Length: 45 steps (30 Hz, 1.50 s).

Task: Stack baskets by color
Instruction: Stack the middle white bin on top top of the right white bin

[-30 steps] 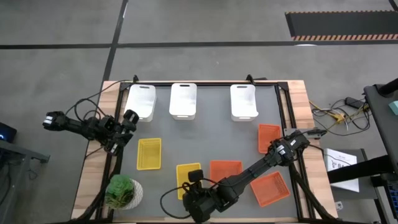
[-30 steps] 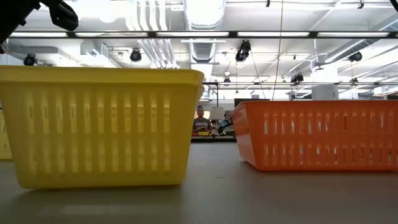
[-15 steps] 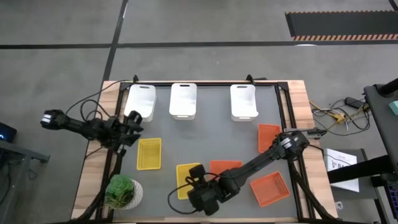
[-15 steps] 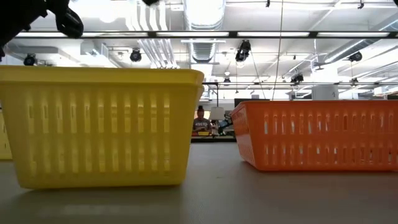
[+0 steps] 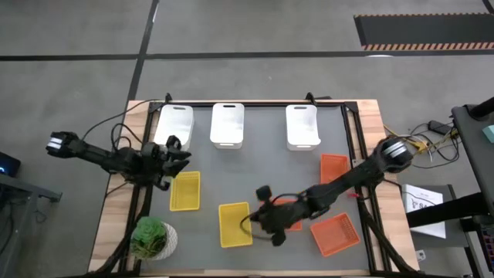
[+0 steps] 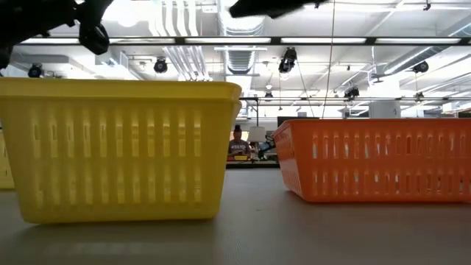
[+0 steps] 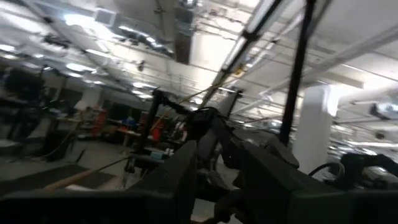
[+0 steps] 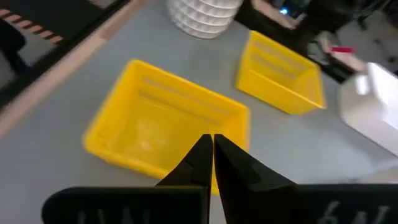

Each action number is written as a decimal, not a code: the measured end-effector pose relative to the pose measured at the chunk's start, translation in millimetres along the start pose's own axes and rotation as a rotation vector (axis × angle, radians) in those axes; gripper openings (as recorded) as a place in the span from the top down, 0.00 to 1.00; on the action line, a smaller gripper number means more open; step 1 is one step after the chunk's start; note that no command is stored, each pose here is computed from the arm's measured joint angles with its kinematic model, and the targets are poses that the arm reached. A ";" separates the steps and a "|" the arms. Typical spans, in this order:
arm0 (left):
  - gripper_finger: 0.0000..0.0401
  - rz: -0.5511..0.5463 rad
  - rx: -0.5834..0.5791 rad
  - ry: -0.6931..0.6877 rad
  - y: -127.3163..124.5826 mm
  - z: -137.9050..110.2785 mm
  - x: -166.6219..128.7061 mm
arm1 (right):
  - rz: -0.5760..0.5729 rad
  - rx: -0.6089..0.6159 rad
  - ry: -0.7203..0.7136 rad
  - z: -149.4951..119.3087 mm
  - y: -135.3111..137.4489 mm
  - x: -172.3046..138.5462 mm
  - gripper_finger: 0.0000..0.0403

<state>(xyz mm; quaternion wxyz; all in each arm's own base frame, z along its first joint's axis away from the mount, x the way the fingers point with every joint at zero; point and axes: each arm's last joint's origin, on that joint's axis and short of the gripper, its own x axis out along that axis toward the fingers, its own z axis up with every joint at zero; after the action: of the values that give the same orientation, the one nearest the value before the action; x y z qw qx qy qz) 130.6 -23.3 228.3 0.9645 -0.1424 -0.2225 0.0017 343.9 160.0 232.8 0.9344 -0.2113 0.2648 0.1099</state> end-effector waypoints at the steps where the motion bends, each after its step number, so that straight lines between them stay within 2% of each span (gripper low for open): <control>1: 0.73 0.035 0.001 0.005 -0.1 0.0 3.8 | -0.012 0.005 -0.012 -6.0 -4.9 -6.6 0.98; 6: 0.73 0.181 0.043 0.042 -1.9 -0.1 28.6 | -0.071 0.016 -0.067 -33.6 -26.5 -40.3 0.98; 12: 0.73 0.342 0.150 0.171 6.1 1.3 73.6 | -0.135 0.047 -0.131 -58.8 -45.4 -82.5 0.98; 19: 0.73 0.442 0.260 0.435 19.6 6.7 125.0 | -0.228 0.060 -0.277 -62.0 -65.8 -132.1 0.98; 24: 0.73 0.409 0.330 0.650 18.5 6.2 148.4 | -0.255 0.091 -0.357 -68.5 -67.6 -150.8 0.98; 29: 0.73 0.294 0.446 1.061 15.7 3.5 151.5 | -0.237 0.145 -0.343 -88.7 -61.4 -153.4 0.98; 32: 0.73 0.272 0.506 1.228 19.0 -2.8 153.8 | -0.238 0.161 -0.355 -93.9 -60.6 -158.7 0.98; 36: 0.73 0.236 0.604 1.330 32.2 -15.6 159.0 | -0.234 0.177 -0.376 -95.2 -60.8 -169.3 0.98; 40: 0.73 0.241 0.661 1.416 57.6 -26.7 160.3 | -0.212 0.190 -0.344 -100.6 -58.5 -175.8 0.98; 45: 0.73 0.283 0.549 1.457 93.0 -28.3 158.2 | -0.201 0.186 -0.307 -110.6 -55.6 -178.1 0.98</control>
<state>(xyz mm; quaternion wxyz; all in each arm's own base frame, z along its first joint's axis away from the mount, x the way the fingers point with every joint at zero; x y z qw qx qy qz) 290.9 68.7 246.1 0.8587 0.1086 0.4936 0.0853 163.1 43.9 262.7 0.9855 -0.1303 0.1061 0.0222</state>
